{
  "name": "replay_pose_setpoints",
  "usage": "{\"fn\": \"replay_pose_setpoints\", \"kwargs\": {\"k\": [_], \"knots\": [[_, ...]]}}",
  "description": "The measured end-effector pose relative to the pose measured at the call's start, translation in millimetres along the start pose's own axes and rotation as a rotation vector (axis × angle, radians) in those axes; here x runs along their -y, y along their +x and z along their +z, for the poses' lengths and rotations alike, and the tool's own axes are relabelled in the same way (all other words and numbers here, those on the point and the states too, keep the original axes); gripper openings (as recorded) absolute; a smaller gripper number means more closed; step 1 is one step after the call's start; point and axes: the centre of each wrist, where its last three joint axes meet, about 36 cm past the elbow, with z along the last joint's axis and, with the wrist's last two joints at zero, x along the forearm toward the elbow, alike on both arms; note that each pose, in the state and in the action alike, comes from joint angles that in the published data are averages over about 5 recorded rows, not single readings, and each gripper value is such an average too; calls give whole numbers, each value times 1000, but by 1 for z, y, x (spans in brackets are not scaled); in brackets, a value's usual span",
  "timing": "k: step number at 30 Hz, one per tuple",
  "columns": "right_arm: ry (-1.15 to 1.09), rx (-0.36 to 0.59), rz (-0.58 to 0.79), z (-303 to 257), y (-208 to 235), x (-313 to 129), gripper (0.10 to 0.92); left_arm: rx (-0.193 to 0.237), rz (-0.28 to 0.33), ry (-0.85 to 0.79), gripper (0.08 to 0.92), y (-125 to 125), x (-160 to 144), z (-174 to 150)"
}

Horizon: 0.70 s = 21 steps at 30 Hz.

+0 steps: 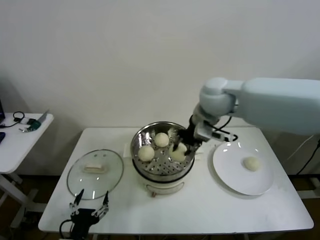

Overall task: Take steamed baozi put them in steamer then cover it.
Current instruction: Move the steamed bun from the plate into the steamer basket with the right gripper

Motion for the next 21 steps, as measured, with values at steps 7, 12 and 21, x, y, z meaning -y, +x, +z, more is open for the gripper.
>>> {"fn": "replay_pose_setpoints", "kwargs": {"k": [7,12,21], "knots": [[116,1,-27,-4,-55,24,484,-2,-7,5,823,0,0,2],[168,-1,-33,-6,-78,37,534,1,-9,8,823,0,0,2],[155,12,-41,6,-69,40,787,8,-7,11,823,0,0,0]]}}
